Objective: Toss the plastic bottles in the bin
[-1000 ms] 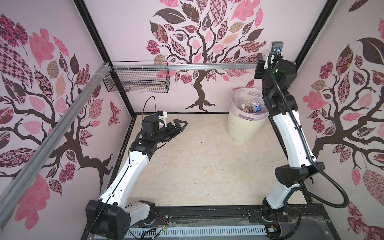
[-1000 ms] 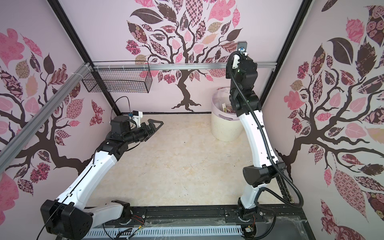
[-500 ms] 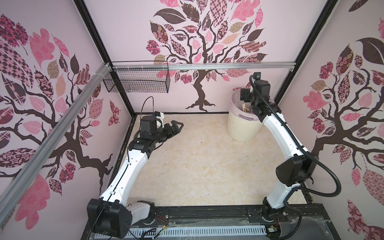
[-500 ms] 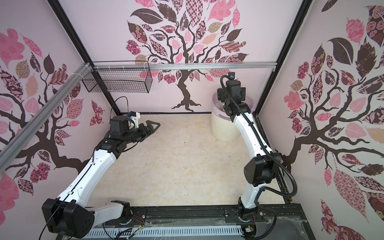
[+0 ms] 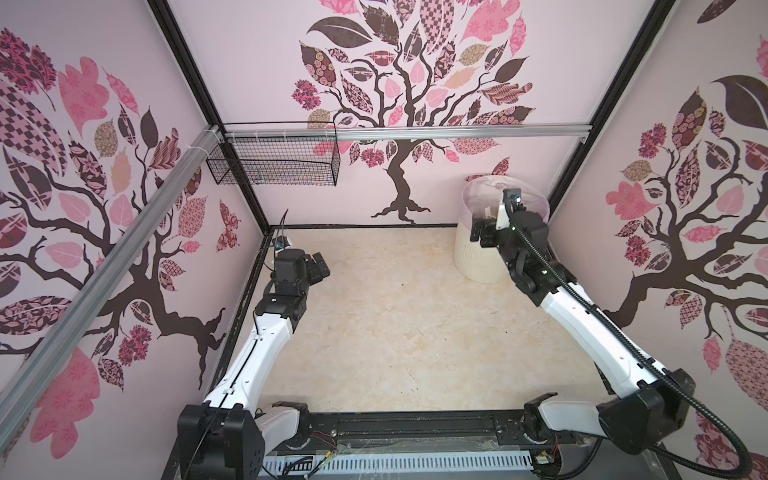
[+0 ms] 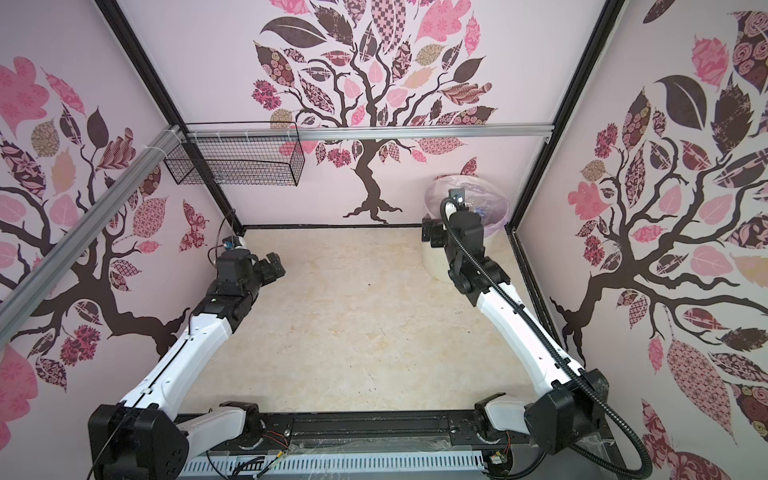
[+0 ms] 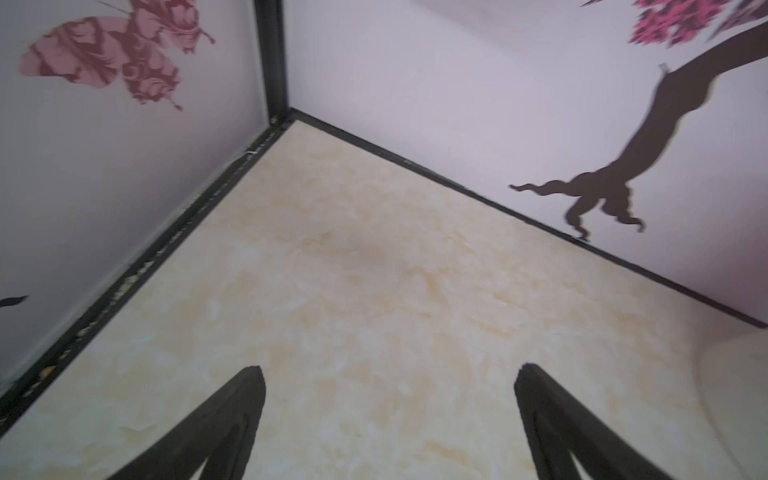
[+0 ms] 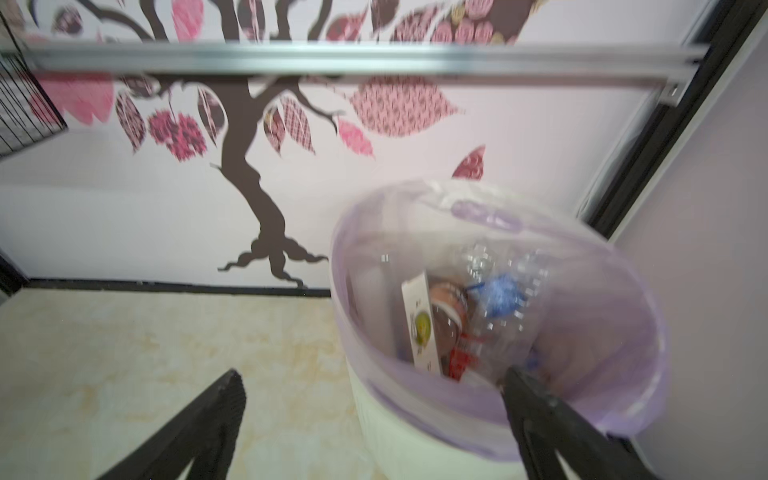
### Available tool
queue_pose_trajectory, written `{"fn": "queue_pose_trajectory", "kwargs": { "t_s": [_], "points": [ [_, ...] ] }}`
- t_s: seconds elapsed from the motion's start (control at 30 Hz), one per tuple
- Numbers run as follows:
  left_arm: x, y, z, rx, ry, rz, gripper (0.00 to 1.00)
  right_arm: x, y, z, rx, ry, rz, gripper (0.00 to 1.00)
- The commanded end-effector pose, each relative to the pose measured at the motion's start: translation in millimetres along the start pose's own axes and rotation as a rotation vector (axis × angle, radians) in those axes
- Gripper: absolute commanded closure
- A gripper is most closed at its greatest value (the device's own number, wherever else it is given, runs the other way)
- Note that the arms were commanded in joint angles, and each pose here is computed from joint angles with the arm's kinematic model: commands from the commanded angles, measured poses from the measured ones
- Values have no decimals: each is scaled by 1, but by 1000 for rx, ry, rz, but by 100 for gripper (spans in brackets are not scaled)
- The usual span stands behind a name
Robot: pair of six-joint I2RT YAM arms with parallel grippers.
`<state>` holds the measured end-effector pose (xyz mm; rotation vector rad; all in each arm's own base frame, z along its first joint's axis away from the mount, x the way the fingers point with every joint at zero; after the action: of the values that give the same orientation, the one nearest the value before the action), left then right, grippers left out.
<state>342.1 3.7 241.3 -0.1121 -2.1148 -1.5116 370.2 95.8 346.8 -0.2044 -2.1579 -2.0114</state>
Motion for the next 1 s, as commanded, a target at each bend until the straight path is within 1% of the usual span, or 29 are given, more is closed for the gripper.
{"fn": "queue_pose_trajectory", "kwargs": {
  "t_s": [0.0,0.07,0.13,0.17,0.23,0.33,0.37,0.4,0.43,0.47,0.5,0.53,0.57,0.63,0.67,0.7,0.73,0.77,0.8,0.83,0.9,0.97],
  "points": [
    [-26,-20,37,-95,250,-72,2,1,-69,-2,-72,-2,65,1],
    [-41,-30,48,-110,275,-51,2,6,-112,-6,-53,-22,86,1],
    [-55,-44,62,-112,307,-36,2,13,-148,-17,-42,-87,91,0],
    [-61,-51,67,-106,307,-25,2,15,-161,-21,-31,-108,87,0],
    [-69,-60,70,-86,270,-43,2,19,-183,-30,-3,-160,66,1],
    [-79,-69,68,-110,222,-76,2,18,-199,-40,50,-229,10,0],
    [-80,-69,66,-129,216,-76,2,15,-203,-43,54,-245,7,0],
    [-81,-69,63,-138,180,-78,2,12,-209,-47,61,-263,16,1],
    [-82,-70,60,-142,137,-120,1,9,-214,-51,65,-281,26,1],
    [-83,-72,57,-168,117,-120,1,6,-218,-56,57,-303,21,0],
    [-81,-77,51,-201,98,-92,1,5,-217,-59,58,-320,-8,0],
    [-79,-79,46,-221,81,-125,1,6,-214,-59,84,-313,-35,1],
    [-76,-82,43,-234,55,-148,1,5,-212,-61,78,-310,-59,0],
    [-69,-88,44,-223,-5,-158,1,6,-212,-72,-5,-320,-81,1],
    [-67,-95,48,-212,-28,-175,1,9,-215,-73,-32,-295,-85,1],
    [-63,-96,51,-200,-37,-261,2,10,-220,-72,-39,-250,-93,1],
    [-59,-94,50,-196,-49,-301,2,12,-224,-73,-46,-252,-113,0],
    [-60,-93,48,-206,-39,-272,1,16,-227,-74,-49,-252,-140,1],
    [-64,-96,45,-226,-15,-202,2,19,-230,-74,-49,-253,-162,0],
    [-69,-94,43,-227,-14,-193,2,21,-228,-75,-48,-256,-199,0],
    [-57,-98,42,-244,29,-259,2,22,-226,-76,-50,-264,-218,1],
    [-57,-98,42,-245,32,-272,2,14,-231,-79,-61,-296,-146,0]
  ]
}}
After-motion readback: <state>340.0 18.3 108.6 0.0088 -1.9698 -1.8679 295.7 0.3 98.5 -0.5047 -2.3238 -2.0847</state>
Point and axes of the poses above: each gripper's point midway between its finger pads, its own x axis back along the fingers, its own z axis along the line the jaws close on, y = z × x, the point moved 5 cm from there along x, back along the fingers, and after that the axes turned 4 degrees about x, right-handed, at the moved point
